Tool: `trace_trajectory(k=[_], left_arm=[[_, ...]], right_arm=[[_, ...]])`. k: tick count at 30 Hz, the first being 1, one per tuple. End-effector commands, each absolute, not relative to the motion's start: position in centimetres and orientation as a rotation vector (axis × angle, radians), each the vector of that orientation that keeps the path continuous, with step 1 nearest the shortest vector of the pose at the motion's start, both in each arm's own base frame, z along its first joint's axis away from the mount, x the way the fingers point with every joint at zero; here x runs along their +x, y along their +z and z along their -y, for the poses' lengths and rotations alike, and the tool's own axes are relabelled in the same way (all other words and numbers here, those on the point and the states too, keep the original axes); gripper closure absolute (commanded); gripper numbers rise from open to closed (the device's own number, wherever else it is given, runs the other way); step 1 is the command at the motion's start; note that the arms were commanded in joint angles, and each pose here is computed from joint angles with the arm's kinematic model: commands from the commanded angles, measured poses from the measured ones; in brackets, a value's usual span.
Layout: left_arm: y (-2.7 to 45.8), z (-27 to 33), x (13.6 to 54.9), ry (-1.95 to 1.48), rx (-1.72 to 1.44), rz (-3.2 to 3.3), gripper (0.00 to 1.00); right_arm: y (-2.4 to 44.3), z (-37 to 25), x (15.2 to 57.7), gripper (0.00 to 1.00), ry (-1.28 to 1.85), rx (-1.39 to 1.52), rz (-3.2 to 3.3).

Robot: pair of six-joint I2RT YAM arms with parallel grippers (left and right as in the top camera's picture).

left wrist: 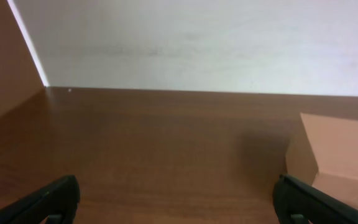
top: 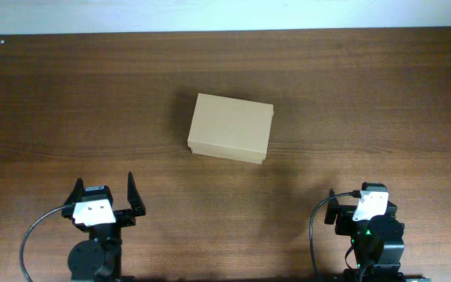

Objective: Pack container

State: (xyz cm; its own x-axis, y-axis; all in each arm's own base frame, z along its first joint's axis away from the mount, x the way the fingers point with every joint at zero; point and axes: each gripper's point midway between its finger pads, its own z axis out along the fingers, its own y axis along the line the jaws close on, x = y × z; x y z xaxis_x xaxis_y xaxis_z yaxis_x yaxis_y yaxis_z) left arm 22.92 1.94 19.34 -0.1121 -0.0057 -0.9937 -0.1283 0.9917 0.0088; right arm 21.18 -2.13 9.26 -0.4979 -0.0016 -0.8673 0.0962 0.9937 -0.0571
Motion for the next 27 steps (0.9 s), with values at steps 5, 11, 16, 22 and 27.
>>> trace_trajectory(k=[5,11,16,22,27], left_arm=[[18.0,-1.6,23.1,0.100,-0.085,-1.700,0.00],[16.5,-1.6,23.3,0.104,-0.082,-1.731,0.00],[14.8,-1.5,23.5,0.107,-0.079,-1.765,0.00],[14.8,-1.6,23.5,0.107,-0.079,-1.763,0.00],[14.8,-1.6,23.5,0.107,-0.079,-1.763,0.00]], right_arm=[[9.1,2.3,21.2,0.01,-0.114,0.085,-2.086],[9.1,2.3,21.2,0.01,-0.114,0.085,-2.086],[9.1,2.3,21.2,0.01,-0.115,0.085,-2.085],[9.1,2.3,21.2,0.01,-0.115,0.085,-2.086],[9.1,2.3,21.2,0.01,-0.115,0.085,-2.085]])
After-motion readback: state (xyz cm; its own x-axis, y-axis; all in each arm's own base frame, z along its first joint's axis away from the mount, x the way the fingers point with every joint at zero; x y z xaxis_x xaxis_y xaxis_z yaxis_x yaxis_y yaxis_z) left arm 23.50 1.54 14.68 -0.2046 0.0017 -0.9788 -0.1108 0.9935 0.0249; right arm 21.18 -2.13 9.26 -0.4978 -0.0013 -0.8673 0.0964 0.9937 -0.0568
